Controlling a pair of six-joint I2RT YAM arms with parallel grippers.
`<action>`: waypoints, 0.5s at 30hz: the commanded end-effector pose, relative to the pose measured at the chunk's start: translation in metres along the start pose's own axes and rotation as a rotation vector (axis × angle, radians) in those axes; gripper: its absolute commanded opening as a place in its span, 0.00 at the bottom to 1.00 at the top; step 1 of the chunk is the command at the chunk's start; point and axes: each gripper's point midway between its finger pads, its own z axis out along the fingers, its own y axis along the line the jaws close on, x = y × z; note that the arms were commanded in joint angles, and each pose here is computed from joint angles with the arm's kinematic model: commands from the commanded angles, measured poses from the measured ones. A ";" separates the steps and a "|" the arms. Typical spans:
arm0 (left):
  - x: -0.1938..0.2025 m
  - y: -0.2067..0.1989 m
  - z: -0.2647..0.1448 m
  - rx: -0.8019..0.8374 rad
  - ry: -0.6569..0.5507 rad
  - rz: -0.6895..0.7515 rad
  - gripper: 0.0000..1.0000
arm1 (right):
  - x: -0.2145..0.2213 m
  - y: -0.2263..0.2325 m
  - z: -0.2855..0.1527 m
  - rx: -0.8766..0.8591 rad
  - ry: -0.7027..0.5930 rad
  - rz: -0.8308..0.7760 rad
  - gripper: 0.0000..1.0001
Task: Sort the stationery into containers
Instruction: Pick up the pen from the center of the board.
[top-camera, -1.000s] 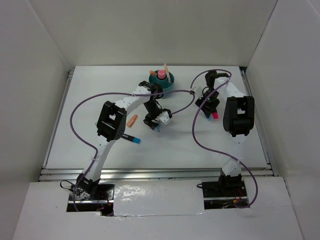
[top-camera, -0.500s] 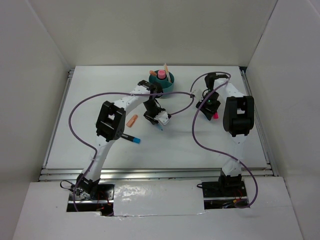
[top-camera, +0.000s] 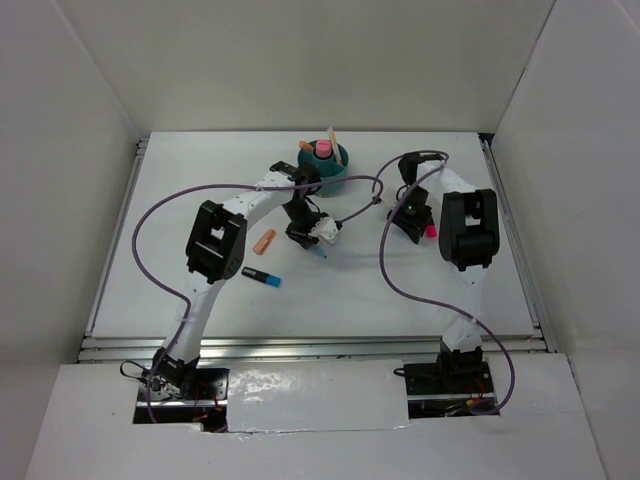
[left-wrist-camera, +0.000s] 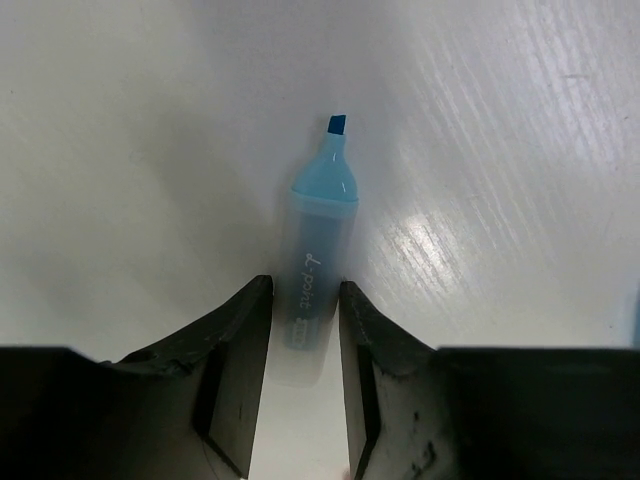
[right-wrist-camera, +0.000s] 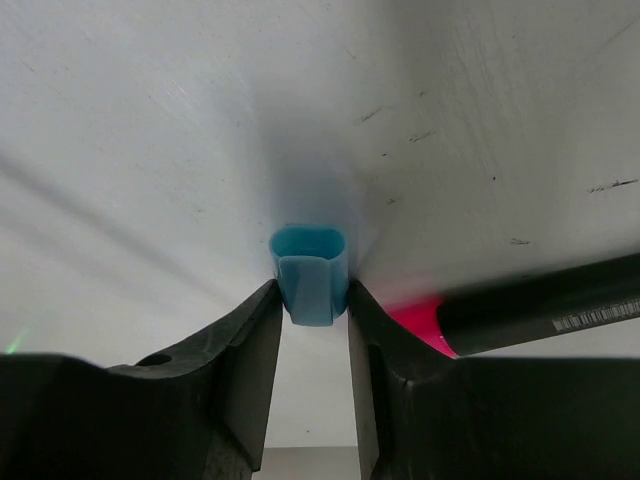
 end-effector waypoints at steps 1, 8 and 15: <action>0.014 -0.022 0.017 0.058 -0.009 -0.111 0.45 | -0.002 0.004 0.009 -0.001 -0.006 -0.025 0.39; 0.006 -0.028 0.012 0.035 -0.052 -0.147 0.41 | -0.004 -0.002 0.014 0.023 -0.020 -0.018 0.29; -0.012 -0.005 -0.010 -0.131 -0.152 -0.197 0.28 | -0.030 0.020 -0.023 -0.066 -0.152 0.009 0.15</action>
